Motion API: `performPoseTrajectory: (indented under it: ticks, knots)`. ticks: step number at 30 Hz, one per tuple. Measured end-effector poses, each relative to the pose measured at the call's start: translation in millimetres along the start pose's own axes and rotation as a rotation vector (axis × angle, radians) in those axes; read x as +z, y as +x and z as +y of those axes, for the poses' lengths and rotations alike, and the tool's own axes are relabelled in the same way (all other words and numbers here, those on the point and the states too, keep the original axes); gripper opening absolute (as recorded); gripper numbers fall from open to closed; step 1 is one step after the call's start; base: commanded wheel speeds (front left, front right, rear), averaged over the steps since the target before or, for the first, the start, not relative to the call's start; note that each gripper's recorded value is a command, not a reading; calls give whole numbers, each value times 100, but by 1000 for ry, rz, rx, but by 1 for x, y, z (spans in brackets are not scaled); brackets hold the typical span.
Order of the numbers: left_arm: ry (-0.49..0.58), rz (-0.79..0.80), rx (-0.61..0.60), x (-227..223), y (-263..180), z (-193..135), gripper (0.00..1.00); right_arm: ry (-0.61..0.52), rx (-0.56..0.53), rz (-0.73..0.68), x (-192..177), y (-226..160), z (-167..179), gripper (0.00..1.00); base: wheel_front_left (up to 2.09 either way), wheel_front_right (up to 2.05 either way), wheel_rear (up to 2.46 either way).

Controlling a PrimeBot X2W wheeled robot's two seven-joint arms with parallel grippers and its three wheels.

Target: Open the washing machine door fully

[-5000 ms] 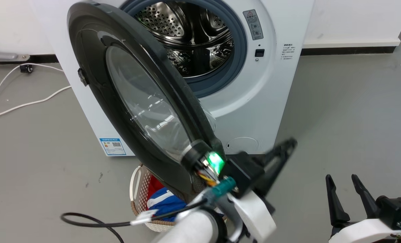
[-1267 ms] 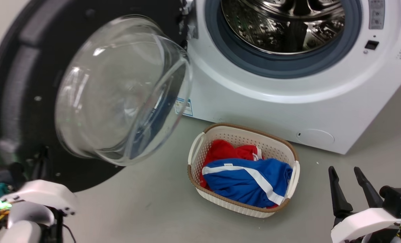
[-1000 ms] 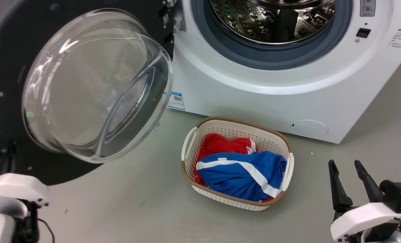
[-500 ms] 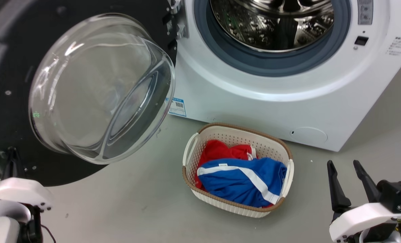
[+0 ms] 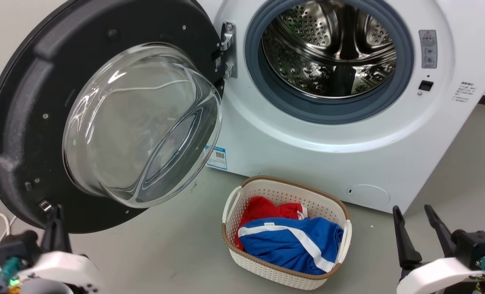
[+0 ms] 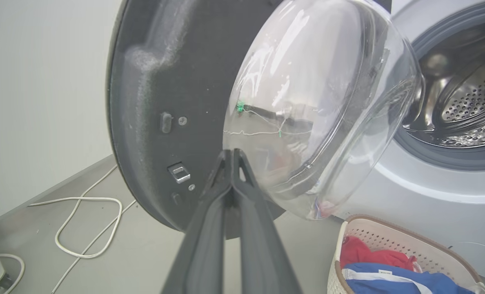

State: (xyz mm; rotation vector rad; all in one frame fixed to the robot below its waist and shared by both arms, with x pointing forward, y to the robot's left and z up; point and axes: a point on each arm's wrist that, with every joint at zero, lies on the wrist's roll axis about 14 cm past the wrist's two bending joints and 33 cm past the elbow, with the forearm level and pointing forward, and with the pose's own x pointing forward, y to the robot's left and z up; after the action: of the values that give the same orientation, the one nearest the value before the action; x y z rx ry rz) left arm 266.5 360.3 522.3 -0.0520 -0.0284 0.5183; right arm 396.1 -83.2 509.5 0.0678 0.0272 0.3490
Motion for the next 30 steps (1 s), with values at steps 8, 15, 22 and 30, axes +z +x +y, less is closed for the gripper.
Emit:
performPoseTrajectory:
  ticks: [8, 15, 22, 30]
  knots:
    - [-55, 6, -182, 3, -24, -63, 0, -17, -36, -22, 10, -15, -9, 100, 0, 0, 0]
    - [-46, 2, -349, 4, -24, -117, 0, -29, -94, -37, 17, -32, -25, 100, 0, 0, 0]
    - [-23, 5, -452, -1, -21, -153, 100, -34, -167, -45, 20, -51, -45, 100, 0, 0, 0]
    - [15, -5, -550, -6, -18, -192, 100, -48, -239, -45, 23, -73, -62, 100, 0, 0, 0]
